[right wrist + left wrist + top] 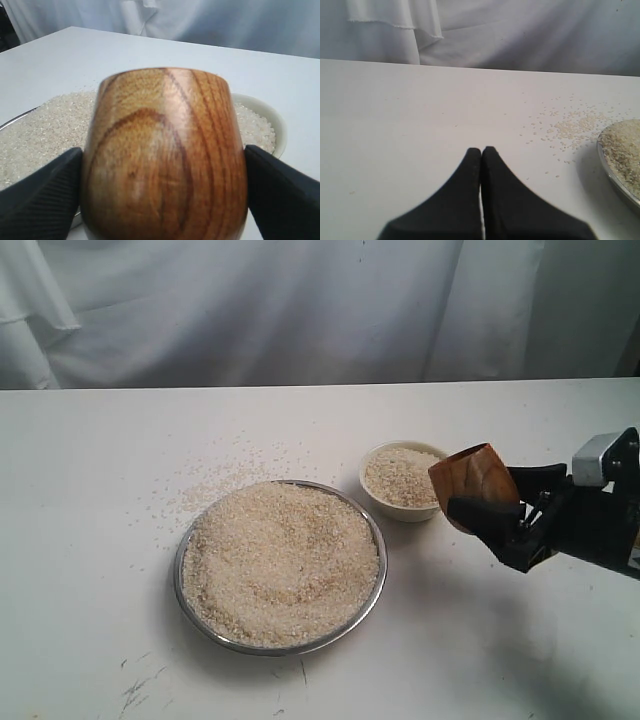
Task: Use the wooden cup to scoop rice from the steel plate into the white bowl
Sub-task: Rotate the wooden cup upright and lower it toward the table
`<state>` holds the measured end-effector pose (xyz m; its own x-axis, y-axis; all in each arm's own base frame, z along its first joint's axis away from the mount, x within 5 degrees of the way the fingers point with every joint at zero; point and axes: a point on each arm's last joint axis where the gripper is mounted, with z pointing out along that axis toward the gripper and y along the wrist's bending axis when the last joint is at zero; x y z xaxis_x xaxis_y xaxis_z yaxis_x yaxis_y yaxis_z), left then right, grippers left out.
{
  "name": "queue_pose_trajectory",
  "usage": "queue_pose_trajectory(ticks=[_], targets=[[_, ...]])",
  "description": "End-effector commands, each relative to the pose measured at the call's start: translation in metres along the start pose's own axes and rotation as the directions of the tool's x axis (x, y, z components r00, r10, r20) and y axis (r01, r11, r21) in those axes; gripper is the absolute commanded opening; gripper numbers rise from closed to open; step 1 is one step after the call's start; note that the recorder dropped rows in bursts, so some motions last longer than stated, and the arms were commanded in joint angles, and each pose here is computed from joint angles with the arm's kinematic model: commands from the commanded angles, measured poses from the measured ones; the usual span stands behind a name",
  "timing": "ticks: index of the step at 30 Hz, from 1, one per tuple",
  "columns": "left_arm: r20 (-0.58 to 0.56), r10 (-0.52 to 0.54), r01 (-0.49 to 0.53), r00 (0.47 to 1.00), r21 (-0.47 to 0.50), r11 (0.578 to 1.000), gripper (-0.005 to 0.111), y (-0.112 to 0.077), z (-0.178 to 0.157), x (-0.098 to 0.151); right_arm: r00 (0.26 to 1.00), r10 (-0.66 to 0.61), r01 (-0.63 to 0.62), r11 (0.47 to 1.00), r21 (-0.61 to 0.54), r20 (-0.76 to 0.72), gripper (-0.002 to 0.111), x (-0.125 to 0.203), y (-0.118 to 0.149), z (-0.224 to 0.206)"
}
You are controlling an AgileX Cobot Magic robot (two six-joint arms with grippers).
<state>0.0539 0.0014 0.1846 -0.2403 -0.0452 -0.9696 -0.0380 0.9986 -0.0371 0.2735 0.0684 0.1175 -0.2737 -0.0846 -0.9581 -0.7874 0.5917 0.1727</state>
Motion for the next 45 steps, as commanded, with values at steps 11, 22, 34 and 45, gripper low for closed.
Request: queue_pose_trajectory(ticks=[11,22,34,45], targets=[[0.012,0.001,-0.001,1.000,0.003,1.000,0.000,0.000,0.000,0.000,0.999,0.002,-0.001,1.000,0.024,-0.038,0.000,0.006,-0.007,-0.001],[0.012,0.001,-0.001,1.000,0.003,1.000,0.000,0.000,0.000,0.000,0.991,-0.096,0.073,0.970,-0.232,-0.089,0.000,0.029,-0.019,0.012],[0.012,0.001,-0.001,1.000,0.003,1.000,0.000,0.000,0.000,0.000,0.985,-0.155,0.125,0.946,-0.298,-0.081,0.000,0.032,-0.008,0.029],[0.012,0.001,-0.001,1.000,0.003,1.000,0.000,0.000,0.000,0.000,0.980,-0.179,0.131,0.914,-0.384,-0.090,0.000,0.037,0.011,0.045]])
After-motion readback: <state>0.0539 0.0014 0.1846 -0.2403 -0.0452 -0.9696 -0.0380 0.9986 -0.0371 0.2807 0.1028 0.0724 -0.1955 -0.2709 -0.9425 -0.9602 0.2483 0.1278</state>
